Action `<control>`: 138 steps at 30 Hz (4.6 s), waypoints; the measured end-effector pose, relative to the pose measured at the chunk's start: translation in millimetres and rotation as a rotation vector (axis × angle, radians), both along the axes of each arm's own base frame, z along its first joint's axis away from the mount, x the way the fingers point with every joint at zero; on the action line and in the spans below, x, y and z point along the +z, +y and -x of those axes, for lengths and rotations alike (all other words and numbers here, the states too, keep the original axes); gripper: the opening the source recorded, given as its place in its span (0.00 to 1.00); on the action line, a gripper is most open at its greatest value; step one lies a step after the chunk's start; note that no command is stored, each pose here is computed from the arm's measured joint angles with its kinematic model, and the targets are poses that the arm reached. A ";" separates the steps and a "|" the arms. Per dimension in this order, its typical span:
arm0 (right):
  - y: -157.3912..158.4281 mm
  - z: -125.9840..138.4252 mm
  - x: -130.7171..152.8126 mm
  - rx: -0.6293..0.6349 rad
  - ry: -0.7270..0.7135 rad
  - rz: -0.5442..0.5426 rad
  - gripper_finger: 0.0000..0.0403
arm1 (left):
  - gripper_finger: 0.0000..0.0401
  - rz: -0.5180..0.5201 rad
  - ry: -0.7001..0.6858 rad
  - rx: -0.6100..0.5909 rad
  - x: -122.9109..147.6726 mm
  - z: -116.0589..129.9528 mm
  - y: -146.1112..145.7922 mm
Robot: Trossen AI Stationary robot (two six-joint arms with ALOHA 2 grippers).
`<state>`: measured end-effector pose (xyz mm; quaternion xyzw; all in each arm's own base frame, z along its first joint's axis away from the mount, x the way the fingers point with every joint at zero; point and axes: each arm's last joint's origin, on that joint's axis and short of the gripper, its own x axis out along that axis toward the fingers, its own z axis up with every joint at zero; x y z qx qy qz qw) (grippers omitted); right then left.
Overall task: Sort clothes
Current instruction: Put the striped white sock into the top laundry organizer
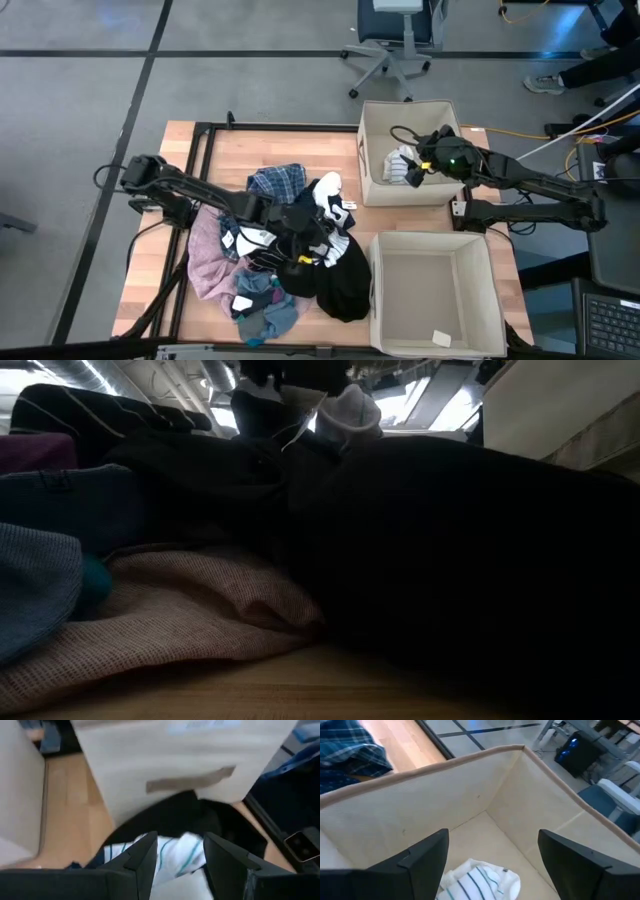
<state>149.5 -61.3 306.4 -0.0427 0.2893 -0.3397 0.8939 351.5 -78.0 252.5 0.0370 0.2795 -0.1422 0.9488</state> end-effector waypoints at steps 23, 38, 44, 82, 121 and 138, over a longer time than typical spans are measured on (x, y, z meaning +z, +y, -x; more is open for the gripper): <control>0.5 -0.5 -0.2 0.018 -0.005 -0.013 0.76 | 0.26 -0.011 0.209 -0.003 -20.4 8.0 3.0; 2.8 -7.9 8.0 0.169 -0.117 -0.037 0.76 | 0.02 -0.151 -0.003 -0.022 3.4 1.3 8.0; 7.8 -15.3 18.9 0.405 -0.256 -0.073 0.76 | 0.02 -0.285 -0.217 0.177 45.4 6.9 27.7; 38.4 -116.6 -13.0 0.725 -0.252 0.153 0.22 | 0.03 -0.289 -0.482 0.386 82.4 6.3 80.1; -11.3 -14.6 1.3 -0.105 0.118 0.229 0.08 | 0.48 -0.181 0.067 0.482 59.3 57.0 81.3; -30.8 -8.2 -11.9 -0.255 0.114 0.075 0.60 | 0.48 -0.138 0.190 0.535 50.2 64.9 81.7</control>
